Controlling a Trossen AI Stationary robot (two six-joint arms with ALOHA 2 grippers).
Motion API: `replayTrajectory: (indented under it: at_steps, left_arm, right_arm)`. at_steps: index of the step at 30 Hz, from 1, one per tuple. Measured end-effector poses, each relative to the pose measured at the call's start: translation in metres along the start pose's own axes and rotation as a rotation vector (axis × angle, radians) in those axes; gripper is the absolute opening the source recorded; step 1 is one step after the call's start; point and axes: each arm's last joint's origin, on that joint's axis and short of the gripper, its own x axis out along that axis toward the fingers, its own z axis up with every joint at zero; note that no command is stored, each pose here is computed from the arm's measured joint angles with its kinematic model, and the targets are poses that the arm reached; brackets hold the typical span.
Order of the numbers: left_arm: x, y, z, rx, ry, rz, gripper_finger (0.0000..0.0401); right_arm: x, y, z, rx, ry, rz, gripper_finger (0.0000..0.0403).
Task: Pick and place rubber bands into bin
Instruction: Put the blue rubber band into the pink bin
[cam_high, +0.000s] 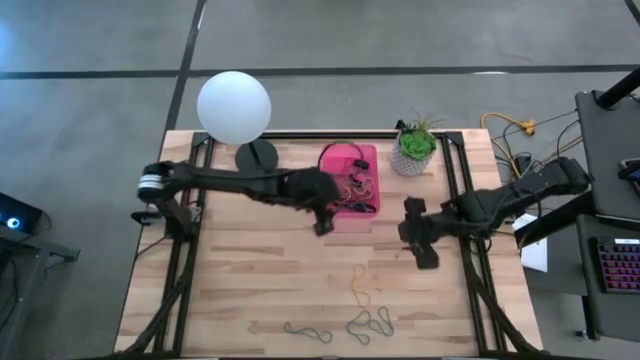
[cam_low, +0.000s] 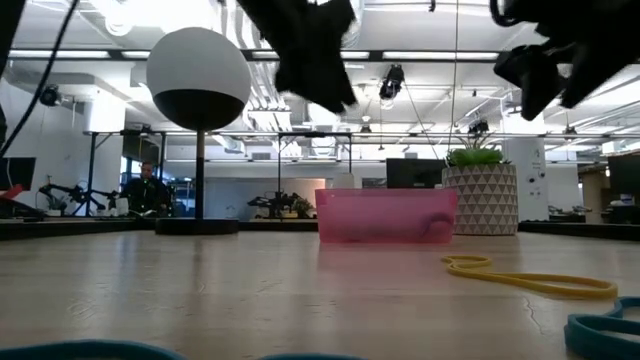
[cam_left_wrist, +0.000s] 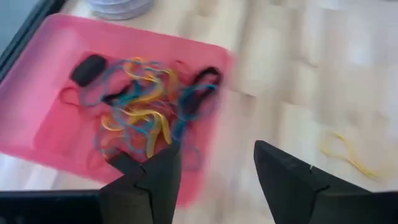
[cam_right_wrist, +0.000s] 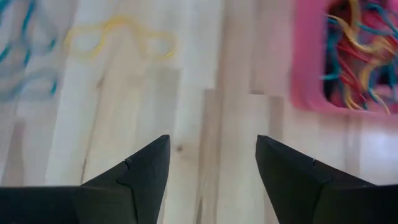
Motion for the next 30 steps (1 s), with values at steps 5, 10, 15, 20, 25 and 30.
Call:
replayTrajectory:
  at_steps: [5, 10, 15, 20, 25, 30]
  left_arm:
    - [-0.041, -0.034, -0.010, 0.001, -0.011, -0.067, 0.0184]
    - [-0.064, -0.066, -0.035, -0.059, 0.020, -0.118, 0.0184]
    - [-0.074, -0.095, -0.072, -0.030, 0.070, -0.131, 0.0184]
    - [-0.078, -0.116, -0.108, -0.045, 0.133, -0.145, 0.0184]
    - [-0.086, -0.131, -0.128, -0.050, 0.153, -0.158, 0.0184]
    - [-0.093, -0.141, -0.137, -0.013, 0.155, -0.185, 0.0184]
  right_arm:
    - [0.007, 0.028, -0.004, -0.241, 0.039, 0.093, 0.0224]
    - [0.026, 0.070, -0.004, -0.405, 0.038, 0.255, 0.0224]
    - [0.045, 0.110, -0.001, -0.347, 0.057, 0.305, 0.0224]
    - [0.060, 0.149, 0.010, -0.352, 0.094, 0.321, 0.0224]
    - [0.076, 0.184, 0.023, -0.390, 0.112, 0.330, 0.0224]
    - [0.099, 0.203, 0.027, -0.393, 0.154, 0.310, 0.0224]
